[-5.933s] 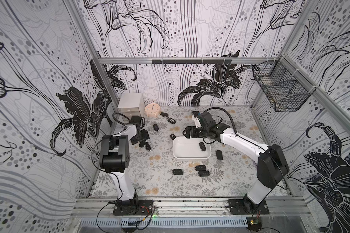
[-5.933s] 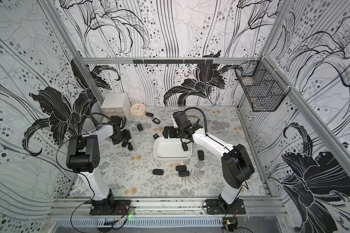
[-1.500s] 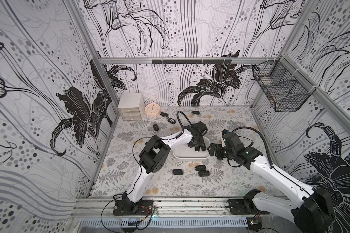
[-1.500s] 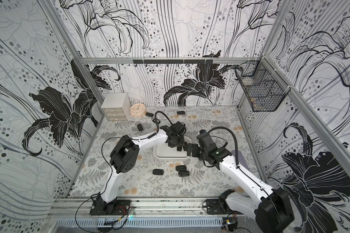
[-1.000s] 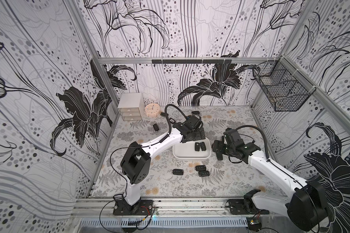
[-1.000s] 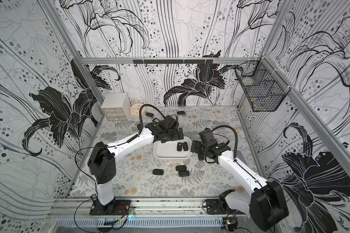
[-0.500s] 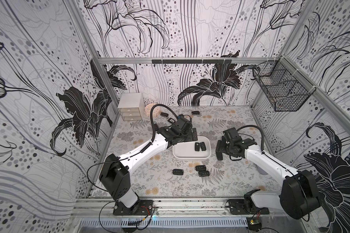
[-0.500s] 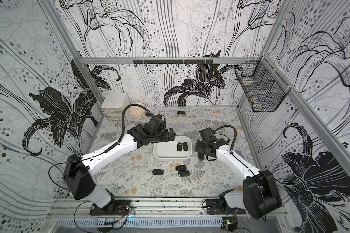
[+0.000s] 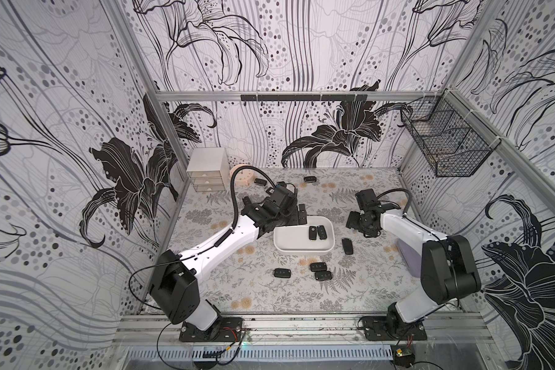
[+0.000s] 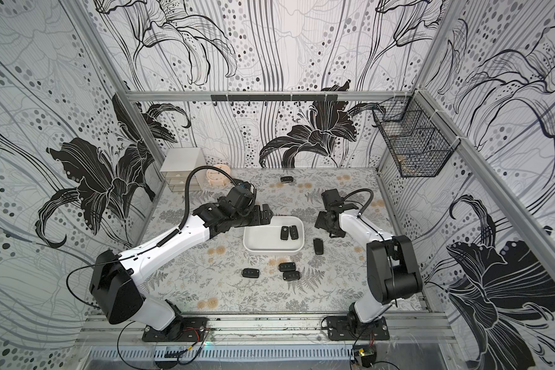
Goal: Place the car key into the storage box
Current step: Pick up the car key from the center of the board.
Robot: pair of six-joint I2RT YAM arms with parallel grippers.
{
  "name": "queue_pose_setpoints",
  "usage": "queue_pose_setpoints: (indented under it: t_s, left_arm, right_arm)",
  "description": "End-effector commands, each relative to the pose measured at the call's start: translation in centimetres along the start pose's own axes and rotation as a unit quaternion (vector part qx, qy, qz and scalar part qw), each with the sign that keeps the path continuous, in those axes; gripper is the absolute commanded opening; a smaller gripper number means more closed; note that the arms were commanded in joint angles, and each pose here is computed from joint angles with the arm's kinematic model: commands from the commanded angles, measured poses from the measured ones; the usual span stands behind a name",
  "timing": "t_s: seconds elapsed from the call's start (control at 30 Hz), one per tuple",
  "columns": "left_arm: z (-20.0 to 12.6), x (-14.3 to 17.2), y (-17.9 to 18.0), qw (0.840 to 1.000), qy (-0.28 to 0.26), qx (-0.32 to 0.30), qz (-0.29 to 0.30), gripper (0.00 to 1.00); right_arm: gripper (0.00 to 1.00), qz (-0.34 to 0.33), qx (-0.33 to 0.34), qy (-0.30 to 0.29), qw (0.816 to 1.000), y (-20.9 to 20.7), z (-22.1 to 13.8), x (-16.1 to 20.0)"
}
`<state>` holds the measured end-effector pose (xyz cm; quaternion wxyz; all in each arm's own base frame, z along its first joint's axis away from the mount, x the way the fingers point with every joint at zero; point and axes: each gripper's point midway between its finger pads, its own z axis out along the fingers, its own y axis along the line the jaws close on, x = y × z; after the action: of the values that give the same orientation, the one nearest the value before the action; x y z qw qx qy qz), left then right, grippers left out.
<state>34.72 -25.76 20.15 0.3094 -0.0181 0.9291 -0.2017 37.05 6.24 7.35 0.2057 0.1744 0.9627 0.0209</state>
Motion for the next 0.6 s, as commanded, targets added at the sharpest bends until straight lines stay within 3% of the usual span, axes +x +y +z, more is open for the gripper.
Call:
queue_pose_setpoints:
  t_s: [0.0,0.33,0.57]
  left_arm:
    - [-0.4,-1.4,-0.8,1.0,-0.021,0.016,0.002,0.99]
    - [-0.3,-1.9,0.0,1.0,-0.028,-0.003,-0.013,0.99]
    - [-0.2,-1.9,0.5,0.999,-0.03,-0.011,-0.018,0.99]
  right_arm:
    - [0.74,-0.013,-0.001,0.007,1.0,0.2,1.7,-1.7]
    - [0.65,-0.031,0.009,0.043,0.999,0.5,5.7,-2.9]
    - [0.51,-0.032,0.007,0.052,0.998,0.8,6.5,-3.1]
